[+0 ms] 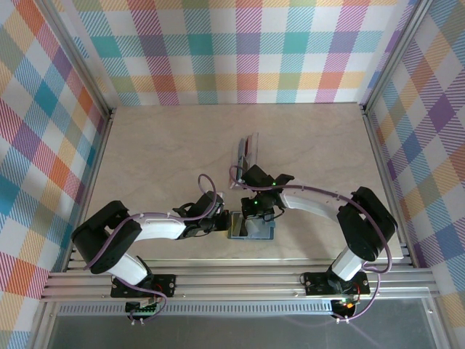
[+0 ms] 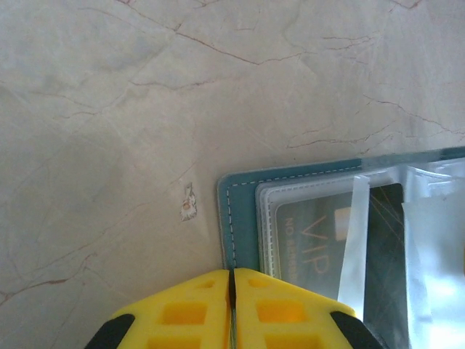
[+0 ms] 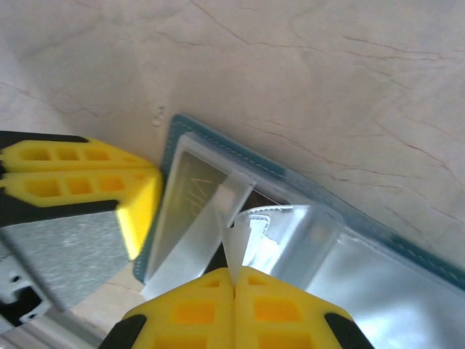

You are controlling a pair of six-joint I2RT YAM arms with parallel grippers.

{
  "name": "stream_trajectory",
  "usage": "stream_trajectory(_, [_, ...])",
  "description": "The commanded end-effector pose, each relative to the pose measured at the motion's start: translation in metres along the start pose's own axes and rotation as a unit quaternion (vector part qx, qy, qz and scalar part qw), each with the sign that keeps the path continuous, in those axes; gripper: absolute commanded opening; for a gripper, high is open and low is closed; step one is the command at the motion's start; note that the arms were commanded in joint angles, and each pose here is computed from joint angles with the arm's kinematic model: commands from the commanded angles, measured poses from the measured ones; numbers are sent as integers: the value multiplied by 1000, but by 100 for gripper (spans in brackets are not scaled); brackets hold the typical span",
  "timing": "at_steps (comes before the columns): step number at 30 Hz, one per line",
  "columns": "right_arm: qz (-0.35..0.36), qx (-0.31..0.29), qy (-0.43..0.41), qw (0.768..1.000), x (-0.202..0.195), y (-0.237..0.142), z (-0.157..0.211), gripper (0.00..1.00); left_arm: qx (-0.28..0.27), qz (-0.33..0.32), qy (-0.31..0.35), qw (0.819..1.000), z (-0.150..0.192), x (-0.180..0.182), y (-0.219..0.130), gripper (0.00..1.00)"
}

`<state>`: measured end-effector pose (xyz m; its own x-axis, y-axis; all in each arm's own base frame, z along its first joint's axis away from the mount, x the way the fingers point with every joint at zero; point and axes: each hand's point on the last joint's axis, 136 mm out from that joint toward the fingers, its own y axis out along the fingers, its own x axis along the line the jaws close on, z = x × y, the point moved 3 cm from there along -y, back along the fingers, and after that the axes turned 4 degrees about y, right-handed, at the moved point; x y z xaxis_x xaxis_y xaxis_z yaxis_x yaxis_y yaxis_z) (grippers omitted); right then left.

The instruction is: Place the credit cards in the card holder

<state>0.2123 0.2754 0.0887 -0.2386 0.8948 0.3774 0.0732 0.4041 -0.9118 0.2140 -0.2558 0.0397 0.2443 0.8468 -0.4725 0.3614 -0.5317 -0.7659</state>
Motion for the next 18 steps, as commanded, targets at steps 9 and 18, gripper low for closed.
stream_trajectory(9, [-68,17,-10,997,31,10,-8,7,44,-28,-7,999,25,15,13,10])
stream_trajectory(18, [-99,22,-10,995,39,4,0,29,41,-31,-8,999,24,15,11,10])
